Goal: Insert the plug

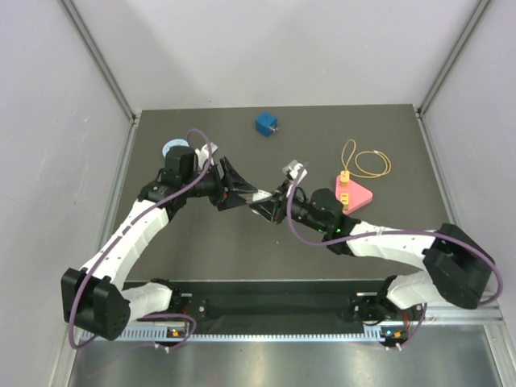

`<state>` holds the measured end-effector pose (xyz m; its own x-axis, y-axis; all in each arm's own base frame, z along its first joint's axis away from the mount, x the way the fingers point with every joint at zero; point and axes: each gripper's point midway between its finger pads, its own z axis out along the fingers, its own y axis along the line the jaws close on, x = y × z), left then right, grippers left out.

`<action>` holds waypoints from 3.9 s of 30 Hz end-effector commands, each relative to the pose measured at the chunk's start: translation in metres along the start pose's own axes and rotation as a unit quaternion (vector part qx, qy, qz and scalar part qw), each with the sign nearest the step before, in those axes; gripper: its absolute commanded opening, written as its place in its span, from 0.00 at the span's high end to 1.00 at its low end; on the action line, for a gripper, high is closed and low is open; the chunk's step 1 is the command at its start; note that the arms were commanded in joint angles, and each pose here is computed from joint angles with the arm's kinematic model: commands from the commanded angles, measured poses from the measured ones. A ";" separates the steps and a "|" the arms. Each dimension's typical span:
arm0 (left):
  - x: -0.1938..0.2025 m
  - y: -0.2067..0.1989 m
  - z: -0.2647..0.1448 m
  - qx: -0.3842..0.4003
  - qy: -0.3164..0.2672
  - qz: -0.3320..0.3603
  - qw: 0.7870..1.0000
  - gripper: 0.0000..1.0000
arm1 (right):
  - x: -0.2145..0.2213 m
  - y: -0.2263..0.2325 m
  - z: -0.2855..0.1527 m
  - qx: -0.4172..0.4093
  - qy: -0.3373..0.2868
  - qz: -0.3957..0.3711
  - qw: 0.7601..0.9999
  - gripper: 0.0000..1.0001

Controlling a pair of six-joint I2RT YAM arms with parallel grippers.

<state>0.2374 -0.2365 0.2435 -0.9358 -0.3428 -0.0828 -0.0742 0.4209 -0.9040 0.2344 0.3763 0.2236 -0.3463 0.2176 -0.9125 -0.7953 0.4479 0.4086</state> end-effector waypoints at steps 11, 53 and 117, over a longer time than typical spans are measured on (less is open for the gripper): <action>0.000 -0.046 -0.024 0.105 0.037 0.295 0.949 0.37 | 0.012 0.017 -0.054 -0.089 0.052 0.061 0.993 1.00; 0.093 -0.030 -0.001 0.166 0.193 0.379 0.890 0.74 | -0.031 0.069 -0.092 -0.204 0.015 0.090 0.975 1.00; 0.091 -0.045 -0.007 0.196 0.157 0.408 0.878 0.97 | -0.066 0.082 -0.125 -0.318 -0.086 0.191 0.925 1.00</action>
<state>0.1486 -0.2810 0.2694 -0.7305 0.2350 -0.6412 0.6742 0.0992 -0.7318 0.1504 0.3114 0.2645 -0.7644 0.2944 -0.5737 -0.6284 -0.1408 0.7650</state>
